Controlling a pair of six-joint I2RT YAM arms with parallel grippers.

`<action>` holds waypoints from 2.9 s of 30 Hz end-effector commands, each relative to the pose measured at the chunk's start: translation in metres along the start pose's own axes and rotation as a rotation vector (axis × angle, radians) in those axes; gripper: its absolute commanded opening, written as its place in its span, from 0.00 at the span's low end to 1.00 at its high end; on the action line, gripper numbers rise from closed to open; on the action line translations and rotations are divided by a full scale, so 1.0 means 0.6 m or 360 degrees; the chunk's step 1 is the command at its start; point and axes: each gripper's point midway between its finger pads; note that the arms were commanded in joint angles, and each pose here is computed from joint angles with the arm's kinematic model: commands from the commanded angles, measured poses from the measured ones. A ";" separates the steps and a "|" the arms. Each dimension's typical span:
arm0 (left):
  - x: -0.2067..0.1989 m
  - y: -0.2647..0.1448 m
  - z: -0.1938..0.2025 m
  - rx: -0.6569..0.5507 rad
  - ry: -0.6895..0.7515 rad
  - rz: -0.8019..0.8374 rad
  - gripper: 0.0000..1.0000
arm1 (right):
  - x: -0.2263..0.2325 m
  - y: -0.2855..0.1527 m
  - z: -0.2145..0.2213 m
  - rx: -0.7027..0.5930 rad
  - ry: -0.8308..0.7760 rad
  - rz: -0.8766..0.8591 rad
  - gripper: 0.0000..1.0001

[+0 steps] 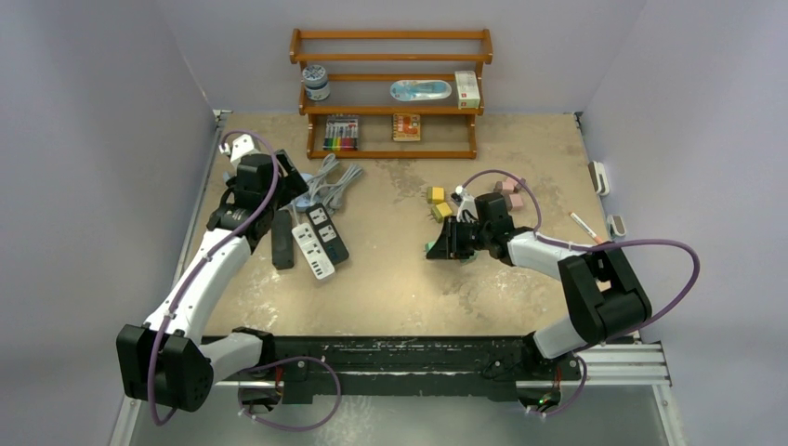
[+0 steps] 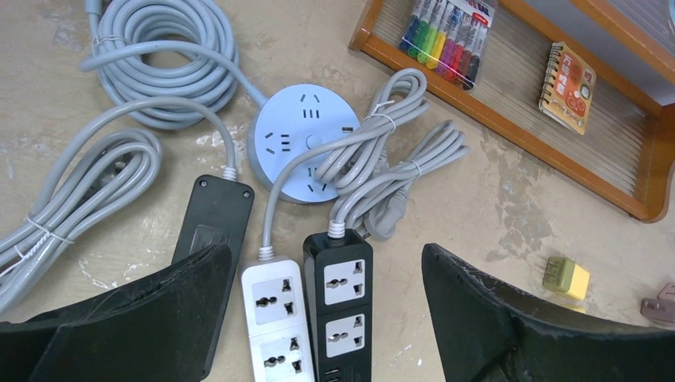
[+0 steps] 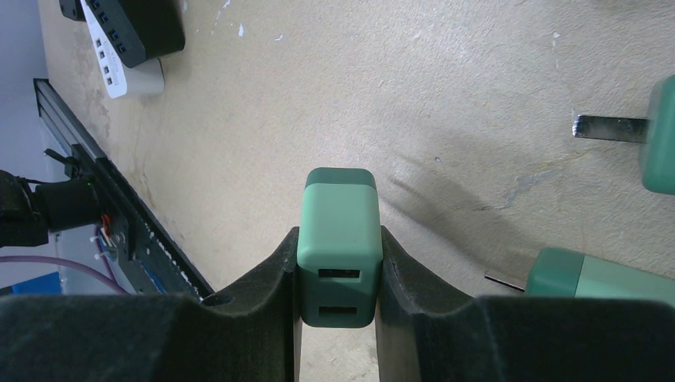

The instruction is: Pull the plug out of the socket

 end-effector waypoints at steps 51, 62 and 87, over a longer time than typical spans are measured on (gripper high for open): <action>-0.011 -0.027 -0.056 -0.0241 -0.0050 0.0103 0.89 | -0.002 -0.028 -0.048 -0.0156 -0.0047 0.0010 0.07; -0.016 -0.025 -0.057 -0.0240 -0.0047 0.0118 0.89 | -0.018 -0.039 -0.055 -0.0207 -0.0027 0.0104 0.24; -0.020 -0.023 -0.056 -0.0234 -0.0010 0.0141 0.90 | -0.031 -0.118 -0.149 -0.0542 -0.0184 0.0484 0.74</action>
Point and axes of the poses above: each gripper's point midway between its finger pads, its own y axis out along the fingers, its own x axis along the line the jaws close on, z = x × y
